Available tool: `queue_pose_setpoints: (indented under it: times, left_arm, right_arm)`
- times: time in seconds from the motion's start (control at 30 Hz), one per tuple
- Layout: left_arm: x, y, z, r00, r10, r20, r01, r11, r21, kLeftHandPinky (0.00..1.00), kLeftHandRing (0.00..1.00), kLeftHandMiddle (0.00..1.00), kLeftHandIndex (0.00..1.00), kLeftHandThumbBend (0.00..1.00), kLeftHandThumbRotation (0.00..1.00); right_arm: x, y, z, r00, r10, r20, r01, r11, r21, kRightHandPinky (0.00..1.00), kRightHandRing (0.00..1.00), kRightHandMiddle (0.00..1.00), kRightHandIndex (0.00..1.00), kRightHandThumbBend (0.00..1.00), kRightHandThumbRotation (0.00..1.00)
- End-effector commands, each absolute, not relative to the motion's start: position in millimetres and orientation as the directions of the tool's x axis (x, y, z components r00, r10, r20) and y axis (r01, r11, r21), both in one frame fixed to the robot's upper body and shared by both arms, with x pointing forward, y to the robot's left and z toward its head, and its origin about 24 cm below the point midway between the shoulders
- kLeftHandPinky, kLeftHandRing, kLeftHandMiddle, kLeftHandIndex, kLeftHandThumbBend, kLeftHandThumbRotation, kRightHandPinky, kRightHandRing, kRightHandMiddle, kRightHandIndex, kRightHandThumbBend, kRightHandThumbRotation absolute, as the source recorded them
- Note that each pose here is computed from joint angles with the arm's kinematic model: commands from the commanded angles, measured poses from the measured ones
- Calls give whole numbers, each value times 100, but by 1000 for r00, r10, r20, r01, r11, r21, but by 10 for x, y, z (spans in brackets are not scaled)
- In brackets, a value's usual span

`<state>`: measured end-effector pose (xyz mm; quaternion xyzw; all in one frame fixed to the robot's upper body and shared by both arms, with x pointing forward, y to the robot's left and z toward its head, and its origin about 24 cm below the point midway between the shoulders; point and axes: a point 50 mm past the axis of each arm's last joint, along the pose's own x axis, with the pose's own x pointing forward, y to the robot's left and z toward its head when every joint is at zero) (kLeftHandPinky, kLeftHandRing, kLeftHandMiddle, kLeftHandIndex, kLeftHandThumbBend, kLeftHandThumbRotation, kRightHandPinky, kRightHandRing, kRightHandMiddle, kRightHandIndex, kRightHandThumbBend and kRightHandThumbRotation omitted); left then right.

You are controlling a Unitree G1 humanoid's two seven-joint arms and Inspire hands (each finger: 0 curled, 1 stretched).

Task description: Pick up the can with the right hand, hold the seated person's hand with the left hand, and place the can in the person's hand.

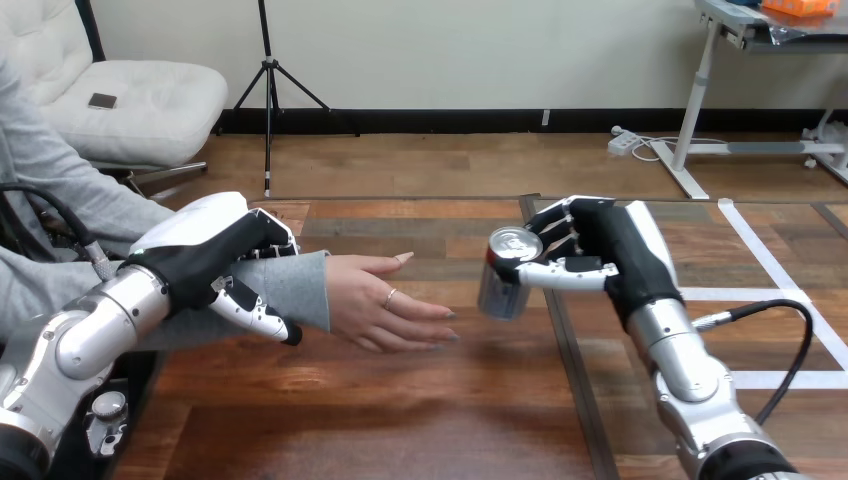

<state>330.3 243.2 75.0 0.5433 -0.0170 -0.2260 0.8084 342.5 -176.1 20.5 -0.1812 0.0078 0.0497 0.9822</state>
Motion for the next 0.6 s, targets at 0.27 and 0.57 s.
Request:
queue_pose_setpoints:
  times: [0.27, 0.57]
  left_arm:
    - [3435, 2213, 1156, 893, -449, -12, 214, 401, 891, 25, 31, 39, 41, 76, 0]
    - [3450, 2164, 1142, 888, -461, -3, 218, 415, 883, 24, 31, 39, 41, 75, 0]
  right_arm:
    - [3787, -1367, 919, 963, 178, 204, -100, 935, -341, 31, 33, 41, 43, 80, 0]
    - [3786, -1255, 919, 958, 198, 208, -120, 934, -337, 31, 34, 41, 43, 80, 0]
